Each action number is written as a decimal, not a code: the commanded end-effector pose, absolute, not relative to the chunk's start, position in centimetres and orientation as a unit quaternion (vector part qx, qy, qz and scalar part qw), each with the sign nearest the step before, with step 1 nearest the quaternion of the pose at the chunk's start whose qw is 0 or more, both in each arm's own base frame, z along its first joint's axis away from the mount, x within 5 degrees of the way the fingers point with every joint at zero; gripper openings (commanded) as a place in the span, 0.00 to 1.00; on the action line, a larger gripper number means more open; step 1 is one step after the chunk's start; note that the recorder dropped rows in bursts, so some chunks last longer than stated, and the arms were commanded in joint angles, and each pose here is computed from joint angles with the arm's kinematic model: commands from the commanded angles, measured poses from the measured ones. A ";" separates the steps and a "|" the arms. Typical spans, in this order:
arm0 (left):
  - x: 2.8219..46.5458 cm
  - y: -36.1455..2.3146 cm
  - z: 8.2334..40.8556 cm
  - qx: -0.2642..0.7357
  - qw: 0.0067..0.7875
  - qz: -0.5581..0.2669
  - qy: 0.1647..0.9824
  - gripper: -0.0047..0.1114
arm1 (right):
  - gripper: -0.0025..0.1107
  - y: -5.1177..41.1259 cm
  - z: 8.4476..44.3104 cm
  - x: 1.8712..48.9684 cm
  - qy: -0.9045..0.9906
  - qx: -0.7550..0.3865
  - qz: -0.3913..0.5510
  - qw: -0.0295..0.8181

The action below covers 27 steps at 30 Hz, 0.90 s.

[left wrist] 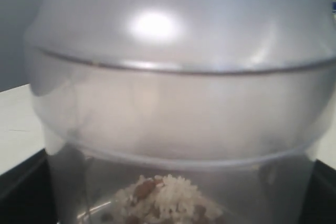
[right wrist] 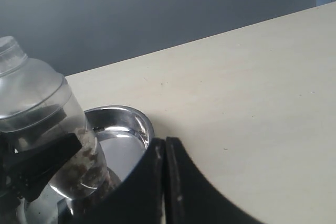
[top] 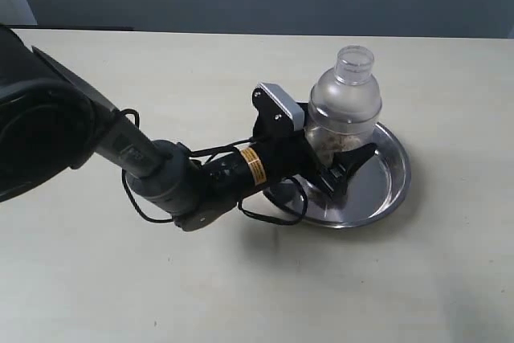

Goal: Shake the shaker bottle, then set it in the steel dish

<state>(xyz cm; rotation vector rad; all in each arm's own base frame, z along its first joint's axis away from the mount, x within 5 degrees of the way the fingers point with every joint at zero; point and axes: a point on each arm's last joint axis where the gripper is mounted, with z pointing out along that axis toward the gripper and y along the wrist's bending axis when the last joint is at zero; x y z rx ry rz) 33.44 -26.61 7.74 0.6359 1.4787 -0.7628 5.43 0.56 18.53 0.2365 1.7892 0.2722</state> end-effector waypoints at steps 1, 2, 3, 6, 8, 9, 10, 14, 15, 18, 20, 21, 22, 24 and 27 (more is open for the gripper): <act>33.8 -25.6 8.3 0.248 0.638 -0.324 0.652 0.81 | 0.02 0.5 18.6 5.4 0.772 0.098 0.115 0.617; 33.7 -25.4 8.1 0.251 0.635 -0.324 0.655 0.81 | 0.02 0.5 18.6 5.4 0.772 0.098 0.115 0.617; 33.5 -25.2 8.0 0.251 0.632 -0.324 0.658 0.81 | 0.02 0.5 18.6 5.4 0.772 0.098 0.115 0.617; 33.0 -24.9 8.2 0.252 0.628 -0.323 0.662 0.81 | 0.02 0.5 18.6 5.4 0.772 0.098 0.115 0.617; 32.7 -24.8 8.6 0.256 0.627 -0.325 0.660 0.81 | 0.02 0.5 18.6 5.4 0.772 0.098 0.115 0.617; 32.5 -24.8 8.8 0.262 0.627 -0.328 0.657 0.81 | 0.02 0.5 18.6 5.4 0.772 0.098 0.115 0.617; 32.4 -24.8 9.0 0.268 0.626 -0.330 0.654 0.81 | 0.02 0.5 18.6 5.4 0.772 0.098 0.115 0.617; 31.8 -24.4 9.9 0.268 0.627 -0.330 0.653 0.81 | 0.02 0.5 18.6 5.4 0.772 0.098 0.115 0.617; 31.6 -24.2 10.1 0.267 0.627 -0.330 0.654 0.81 | 0.02 0.5 18.6 5.4 0.772 0.098 0.115 0.617; 30.9 -23.6 10.7 0.266 0.626 -0.326 0.657 0.81 | 0.02 0.5 18.6 5.4 0.772 0.098 0.115 0.617; 30.4 -23.0 11.0 0.265 0.624 -0.323 0.660 0.81 | 0.02 0.5 18.6 5.4 0.772 0.098 0.115 0.617; 30.1 -22.6 11.2 0.266 0.622 -0.322 0.662 0.81 | 0.02 0.5 18.6 5.4 0.772 0.098 0.115 0.617; 30.0 -22.2 11.4 0.267 0.624 -0.317 0.662 0.81 | 0.02 0.5 18.6 5.4 0.772 0.098 0.115 0.617; 29.5 -21.1 12.2 0.273 0.633 -0.300 0.660 0.81 | 0.02 0.5 18.6 5.4 0.772 0.098 0.115 0.617; 28.4 -19.5 13.7 0.276 0.642 -0.284 0.656 0.81 | 0.02 0.5 18.6 5.4 0.772 0.098 0.115 0.617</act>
